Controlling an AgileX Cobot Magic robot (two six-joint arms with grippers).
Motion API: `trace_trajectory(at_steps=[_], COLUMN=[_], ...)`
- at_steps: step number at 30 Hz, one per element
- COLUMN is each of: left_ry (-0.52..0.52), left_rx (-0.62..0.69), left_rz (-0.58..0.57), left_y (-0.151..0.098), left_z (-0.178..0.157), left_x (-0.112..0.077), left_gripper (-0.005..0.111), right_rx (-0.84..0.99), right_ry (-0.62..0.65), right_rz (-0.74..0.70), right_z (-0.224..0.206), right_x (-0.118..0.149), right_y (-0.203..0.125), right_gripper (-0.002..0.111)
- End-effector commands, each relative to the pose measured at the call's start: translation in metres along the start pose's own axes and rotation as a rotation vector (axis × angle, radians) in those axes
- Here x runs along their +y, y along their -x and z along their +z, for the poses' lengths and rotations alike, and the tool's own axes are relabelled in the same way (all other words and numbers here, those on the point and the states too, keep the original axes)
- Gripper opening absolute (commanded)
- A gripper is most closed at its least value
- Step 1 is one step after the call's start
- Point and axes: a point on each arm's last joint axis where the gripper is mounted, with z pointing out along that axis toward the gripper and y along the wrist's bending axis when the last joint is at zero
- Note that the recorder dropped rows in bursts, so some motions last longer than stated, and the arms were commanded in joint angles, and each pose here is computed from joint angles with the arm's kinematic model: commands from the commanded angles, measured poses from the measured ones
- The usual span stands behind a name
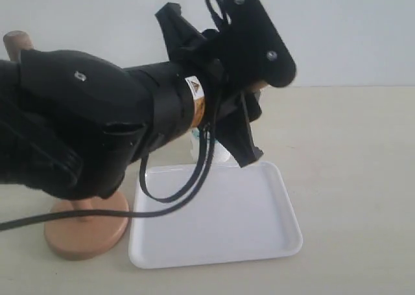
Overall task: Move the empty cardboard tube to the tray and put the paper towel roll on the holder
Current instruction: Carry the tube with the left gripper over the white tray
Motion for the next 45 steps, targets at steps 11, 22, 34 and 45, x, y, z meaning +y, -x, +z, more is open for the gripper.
trace_trajectory(at_steps=[11,22,34,45], left_ry=[-0.193,-0.409,-0.589,-0.626], left_rx=[0.386,0.504,0.520,0.501], left_rz=[0.067,0.127,0.190,0.117], left_y=[0.019,0.001,-0.044,-0.050], left_z=[0.036,0.076,0.117,0.126], left_x=[-0.030,-0.044,-0.074,-0.092], left_gripper=[0.004,0.004,0.004,0.025], right_rx=[-0.017,-0.017,-0.017,-0.017], right_ry=[-0.002,-0.002,-0.002,-0.002], right_rz=[-0.003,-0.003,-0.003,-0.003], right_z=[0.000,0.000,0.000,0.000], right_x=[0.000,0.000,0.000,0.000], right_y=[0.001,0.001,0.001,0.001], right_gripper=[0.001,0.001,0.001,0.001])
